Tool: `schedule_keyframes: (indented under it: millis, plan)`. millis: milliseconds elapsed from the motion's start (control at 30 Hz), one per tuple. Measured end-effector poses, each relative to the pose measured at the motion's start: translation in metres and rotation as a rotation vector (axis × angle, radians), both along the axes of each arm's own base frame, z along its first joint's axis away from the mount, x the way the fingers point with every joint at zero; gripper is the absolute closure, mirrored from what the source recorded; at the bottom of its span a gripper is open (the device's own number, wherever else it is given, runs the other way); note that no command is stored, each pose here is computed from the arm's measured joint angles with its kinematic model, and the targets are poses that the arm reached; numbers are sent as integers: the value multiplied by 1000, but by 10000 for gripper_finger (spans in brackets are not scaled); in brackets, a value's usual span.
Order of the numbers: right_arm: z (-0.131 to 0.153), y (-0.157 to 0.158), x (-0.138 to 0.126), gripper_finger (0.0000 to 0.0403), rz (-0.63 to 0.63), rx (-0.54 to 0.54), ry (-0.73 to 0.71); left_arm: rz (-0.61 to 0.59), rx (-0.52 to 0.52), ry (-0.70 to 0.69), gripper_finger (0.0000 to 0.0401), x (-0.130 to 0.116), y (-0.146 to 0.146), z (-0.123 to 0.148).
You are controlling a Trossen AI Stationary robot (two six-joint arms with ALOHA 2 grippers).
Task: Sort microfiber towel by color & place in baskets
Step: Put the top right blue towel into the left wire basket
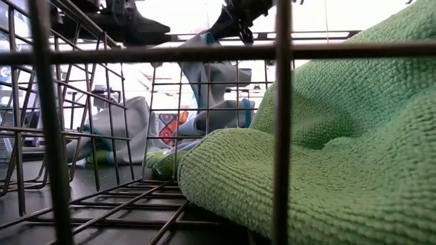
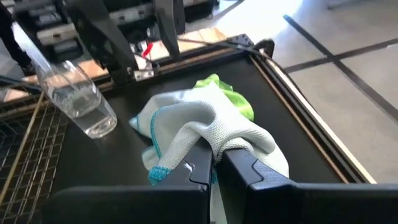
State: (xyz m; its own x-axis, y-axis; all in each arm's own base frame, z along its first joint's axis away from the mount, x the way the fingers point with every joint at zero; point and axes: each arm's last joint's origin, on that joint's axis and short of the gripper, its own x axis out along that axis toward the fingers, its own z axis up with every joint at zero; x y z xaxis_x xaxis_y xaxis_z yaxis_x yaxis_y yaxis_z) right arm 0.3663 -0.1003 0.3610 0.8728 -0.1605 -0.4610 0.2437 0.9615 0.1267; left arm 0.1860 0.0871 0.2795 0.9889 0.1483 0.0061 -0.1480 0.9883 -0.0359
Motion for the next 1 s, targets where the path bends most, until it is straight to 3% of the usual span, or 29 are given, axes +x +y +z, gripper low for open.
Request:
schedule_keyframes:
  millis: [200, 633, 1000]
  plan:
    - [4, -1, 2, 394, 2, -20, -40, -71, 19, 24, 262, 20, 4, 2]
    - [4, 1, 2, 394, 34, -6, -43, -74, 40, 94, 262, 60, 24, 0]
    - [3, 2, 2, 394, 66, -2, -35, -101, 41, 115, 262, 78, 32, 3]
